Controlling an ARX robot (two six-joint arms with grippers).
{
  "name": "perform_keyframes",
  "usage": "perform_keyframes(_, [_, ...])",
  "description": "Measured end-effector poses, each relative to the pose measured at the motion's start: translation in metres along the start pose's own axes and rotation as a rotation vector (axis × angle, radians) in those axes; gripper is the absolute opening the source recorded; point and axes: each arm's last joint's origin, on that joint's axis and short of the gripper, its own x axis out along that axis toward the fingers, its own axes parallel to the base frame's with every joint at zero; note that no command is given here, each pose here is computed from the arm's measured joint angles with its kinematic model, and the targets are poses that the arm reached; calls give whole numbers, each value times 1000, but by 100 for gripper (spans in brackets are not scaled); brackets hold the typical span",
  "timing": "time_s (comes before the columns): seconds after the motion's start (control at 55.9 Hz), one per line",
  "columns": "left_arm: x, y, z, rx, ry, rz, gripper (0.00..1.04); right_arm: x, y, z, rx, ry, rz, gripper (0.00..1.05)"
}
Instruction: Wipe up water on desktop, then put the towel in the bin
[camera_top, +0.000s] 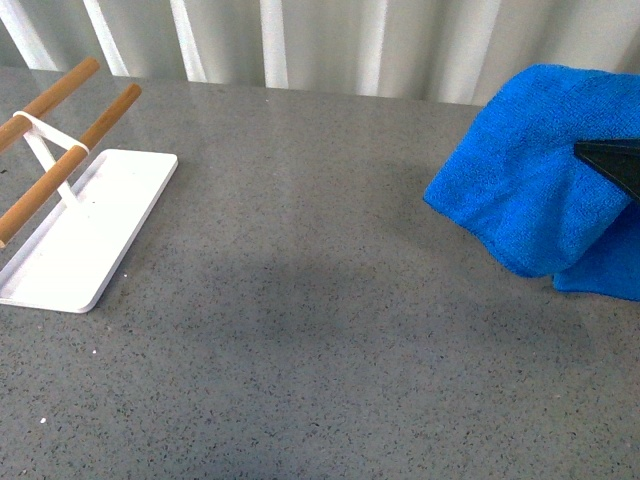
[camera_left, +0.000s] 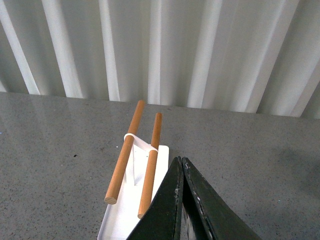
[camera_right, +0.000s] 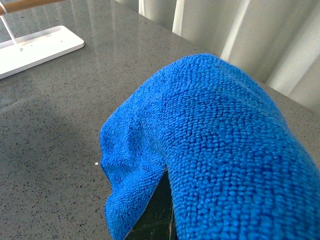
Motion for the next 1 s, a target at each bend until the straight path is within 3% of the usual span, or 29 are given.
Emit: perform_keyframes(1.003, [-30,0,6,0,-20,0,4,4,7,0,-9,15,9,4])
